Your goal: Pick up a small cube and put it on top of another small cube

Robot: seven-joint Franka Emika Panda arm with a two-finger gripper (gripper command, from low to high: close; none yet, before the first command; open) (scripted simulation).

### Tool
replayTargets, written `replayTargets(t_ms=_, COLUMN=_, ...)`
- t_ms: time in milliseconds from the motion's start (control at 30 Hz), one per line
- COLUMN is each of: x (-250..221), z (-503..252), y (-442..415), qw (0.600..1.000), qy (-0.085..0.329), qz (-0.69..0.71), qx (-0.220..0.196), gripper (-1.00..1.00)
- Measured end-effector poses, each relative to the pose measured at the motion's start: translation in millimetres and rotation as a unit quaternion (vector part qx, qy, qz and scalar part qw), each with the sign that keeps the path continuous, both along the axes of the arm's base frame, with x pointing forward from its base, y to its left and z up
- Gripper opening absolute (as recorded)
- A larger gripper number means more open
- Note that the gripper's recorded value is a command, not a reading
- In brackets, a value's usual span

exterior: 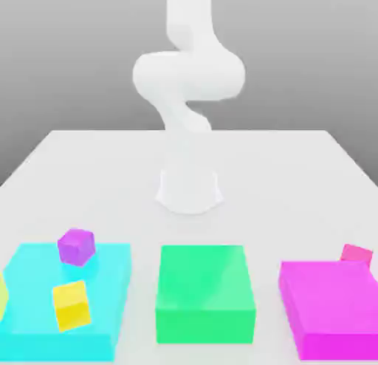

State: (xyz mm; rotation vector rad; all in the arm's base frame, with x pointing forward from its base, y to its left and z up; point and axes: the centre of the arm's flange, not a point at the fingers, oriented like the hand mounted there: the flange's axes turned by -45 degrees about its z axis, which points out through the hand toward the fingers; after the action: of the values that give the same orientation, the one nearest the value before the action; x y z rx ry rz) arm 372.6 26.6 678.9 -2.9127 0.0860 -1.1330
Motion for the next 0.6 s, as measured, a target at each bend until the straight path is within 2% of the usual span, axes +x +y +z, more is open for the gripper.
replayTargets(t_ms=300, x=60, z=-133, y=98, qw=0.993, qy=0.100, qz=-0.061, qx=0.037, gripper=0.00)
replayTargets(t_ms=600, x=56, z=-274, y=190, qw=0.973, qy=0.191, qz=-0.116, qx=0.062, gripper=0.00)
